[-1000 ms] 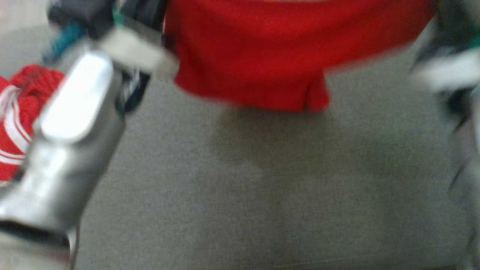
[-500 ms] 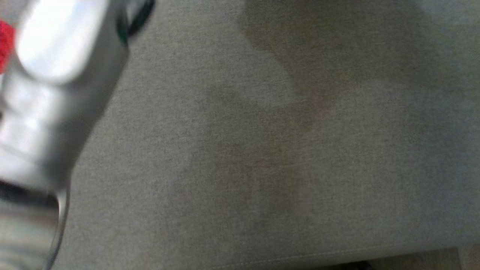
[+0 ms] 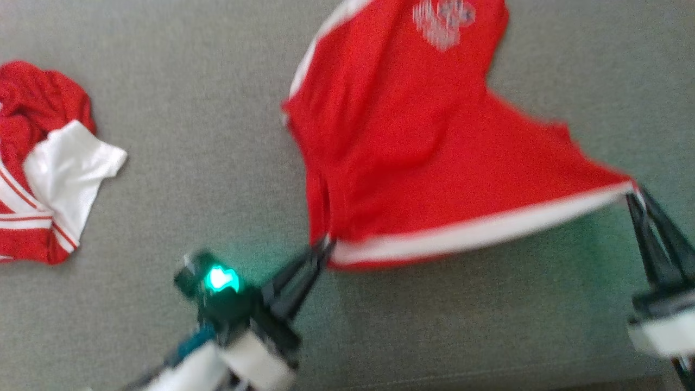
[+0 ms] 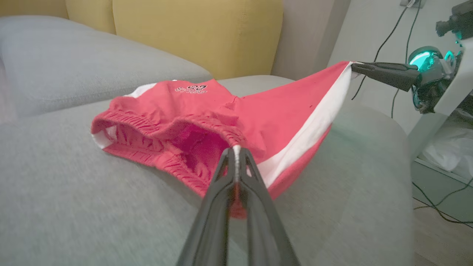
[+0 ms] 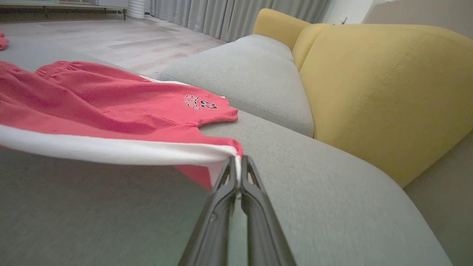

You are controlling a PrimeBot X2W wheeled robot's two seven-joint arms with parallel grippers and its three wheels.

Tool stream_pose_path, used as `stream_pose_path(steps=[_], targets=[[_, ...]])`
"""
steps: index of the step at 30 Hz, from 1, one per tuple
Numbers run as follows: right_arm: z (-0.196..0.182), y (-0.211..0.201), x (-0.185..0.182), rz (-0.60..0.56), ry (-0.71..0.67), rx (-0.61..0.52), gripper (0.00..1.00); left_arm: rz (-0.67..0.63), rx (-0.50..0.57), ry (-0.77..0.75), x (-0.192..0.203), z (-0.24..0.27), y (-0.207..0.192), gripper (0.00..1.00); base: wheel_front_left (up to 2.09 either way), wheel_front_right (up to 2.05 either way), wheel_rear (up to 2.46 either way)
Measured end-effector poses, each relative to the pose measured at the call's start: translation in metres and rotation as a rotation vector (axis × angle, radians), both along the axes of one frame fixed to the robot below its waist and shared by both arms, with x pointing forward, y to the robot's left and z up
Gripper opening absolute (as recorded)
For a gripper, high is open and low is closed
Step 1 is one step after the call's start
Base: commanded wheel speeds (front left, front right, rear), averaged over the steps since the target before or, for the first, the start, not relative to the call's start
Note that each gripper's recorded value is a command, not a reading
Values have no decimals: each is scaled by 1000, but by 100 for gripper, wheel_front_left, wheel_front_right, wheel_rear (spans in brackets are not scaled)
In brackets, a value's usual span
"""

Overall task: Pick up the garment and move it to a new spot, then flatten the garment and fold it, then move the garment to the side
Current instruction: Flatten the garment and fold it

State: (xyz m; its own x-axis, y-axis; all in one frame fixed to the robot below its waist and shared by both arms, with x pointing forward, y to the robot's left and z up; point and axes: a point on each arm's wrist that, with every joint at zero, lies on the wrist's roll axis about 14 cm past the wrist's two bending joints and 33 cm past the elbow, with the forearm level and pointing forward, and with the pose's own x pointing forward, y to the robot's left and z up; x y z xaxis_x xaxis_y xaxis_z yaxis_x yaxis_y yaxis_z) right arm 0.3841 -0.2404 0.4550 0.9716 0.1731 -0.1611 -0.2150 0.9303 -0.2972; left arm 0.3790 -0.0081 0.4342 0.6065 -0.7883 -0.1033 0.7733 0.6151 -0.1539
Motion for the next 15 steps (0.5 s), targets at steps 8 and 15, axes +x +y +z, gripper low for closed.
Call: stream_pose_path(steps=[8, 15], targets=[[36, -26, -52, -56, -45, -31, 0, 23, -67, 2, -45, 27, 4, 0, 0, 0, 0], [52, -8, 9, 74, -70, -78, 0, 118, -214, 52, -17, 51, 6, 0, 0, 0, 0]])
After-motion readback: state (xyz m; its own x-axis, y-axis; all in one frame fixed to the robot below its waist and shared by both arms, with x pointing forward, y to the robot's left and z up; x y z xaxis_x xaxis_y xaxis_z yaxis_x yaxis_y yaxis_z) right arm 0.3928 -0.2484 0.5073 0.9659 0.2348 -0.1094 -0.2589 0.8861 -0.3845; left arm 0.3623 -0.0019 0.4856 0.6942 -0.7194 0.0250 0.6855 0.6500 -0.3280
